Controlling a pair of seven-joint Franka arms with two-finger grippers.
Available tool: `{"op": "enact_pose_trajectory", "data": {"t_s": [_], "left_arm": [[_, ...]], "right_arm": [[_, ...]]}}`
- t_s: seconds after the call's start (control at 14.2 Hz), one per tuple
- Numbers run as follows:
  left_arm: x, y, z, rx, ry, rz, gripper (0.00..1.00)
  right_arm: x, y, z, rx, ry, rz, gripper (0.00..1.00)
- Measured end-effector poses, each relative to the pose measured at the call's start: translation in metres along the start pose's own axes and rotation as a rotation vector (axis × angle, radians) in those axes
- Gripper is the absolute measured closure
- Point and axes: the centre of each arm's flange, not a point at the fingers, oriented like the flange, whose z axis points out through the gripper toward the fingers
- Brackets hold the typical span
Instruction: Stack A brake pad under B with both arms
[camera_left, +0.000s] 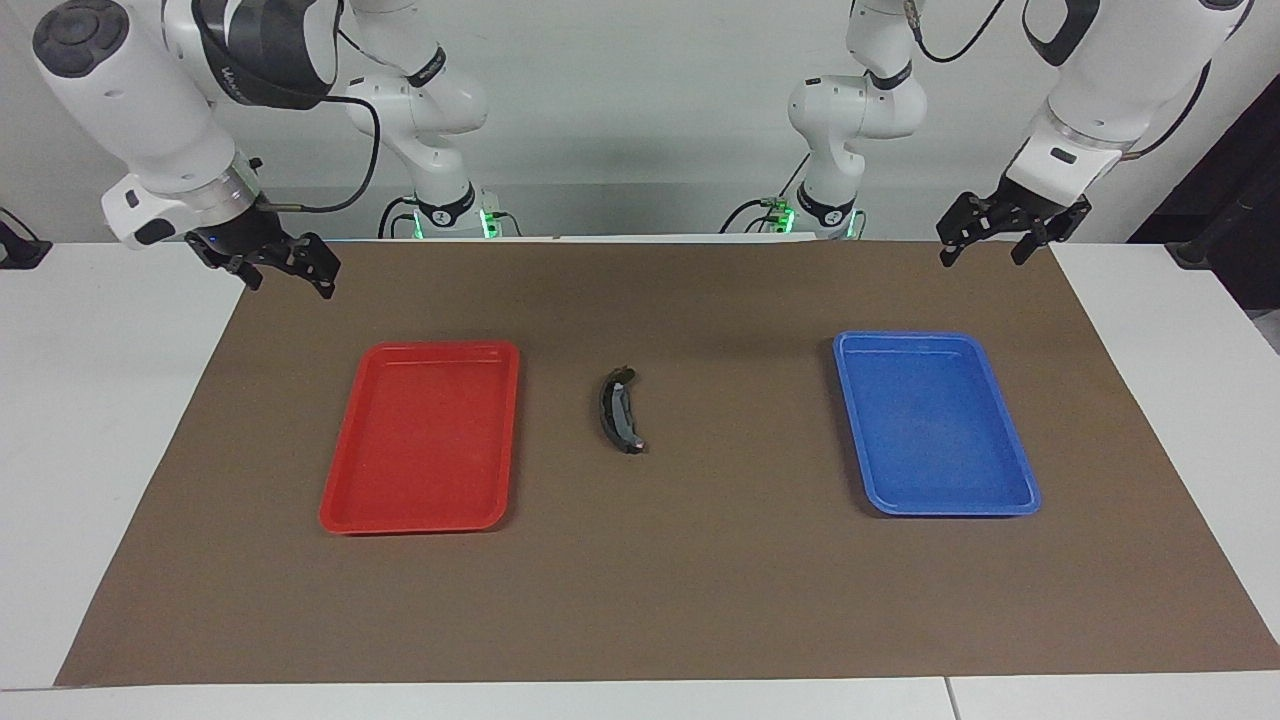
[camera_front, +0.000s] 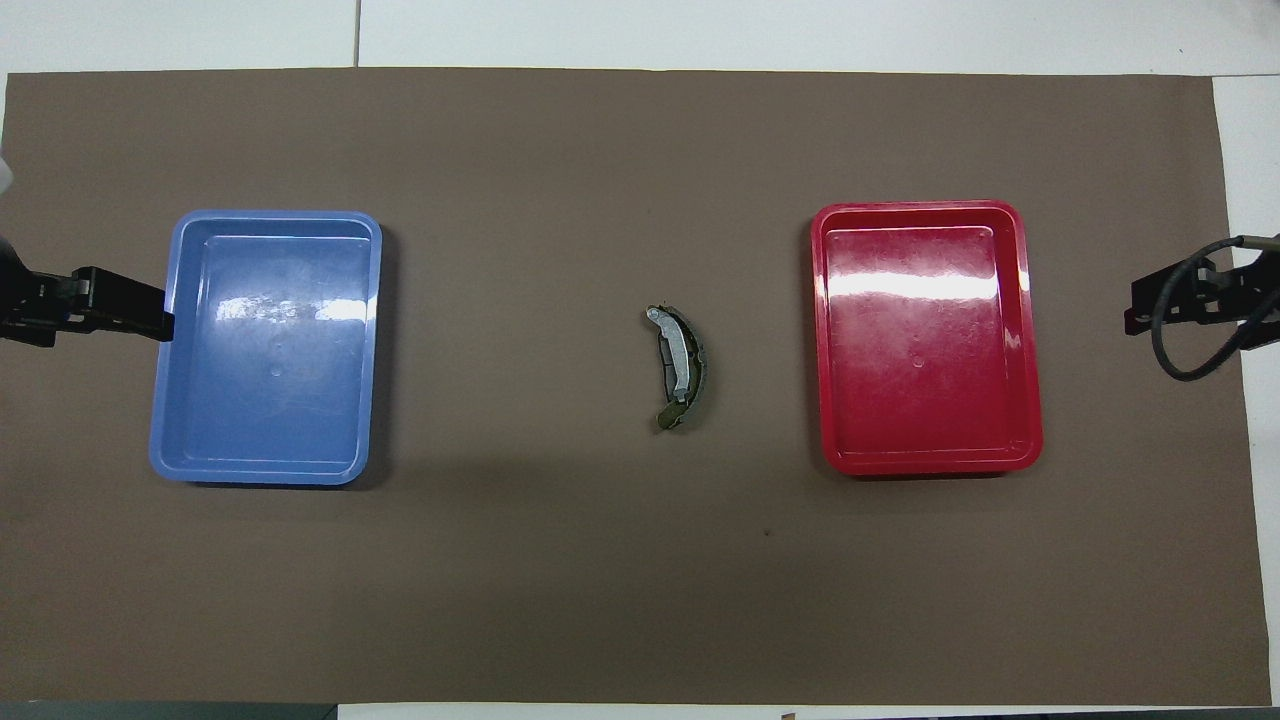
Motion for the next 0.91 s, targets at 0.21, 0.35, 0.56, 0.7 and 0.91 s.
{"op": "enact_pose_trajectory", "data": {"t_s": [0.21, 0.35, 0.56, 0.7, 0.91], "left_arm": [[0.0001, 0.0004, 0.0002, 0.0, 0.0, 0.001, 0.0], [0.0001, 0.0005, 0.0002, 0.0, 0.0, 0.001, 0.0], [0.0001, 0.0005, 0.0002, 0.0, 0.0, 0.001, 0.0], [0.0001, 0.0005, 0.0002, 0.0, 0.0, 0.001, 0.0], [0.0005, 0.0006, 0.0006, 0.0, -0.001, 0.001, 0.0]], "right_arm": [[-0.0054, 0.0011, -0.004, 0.0, -0.006, 0.0, 0.0], [-0.0068, 0.0014, -0.0038, -0.001, -0.014, -0.011, 0.0], [-0.0097, 0.0021, -0.0082, 0.001, -0.006, -0.021, 0.0], [-0.0112, 0.0025, -0.0112, 0.002, 0.0, -0.021, 0.0], [-0.0117, 0.0026, -0.0122, 0.003, 0.002, -0.021, 0.0]]}}
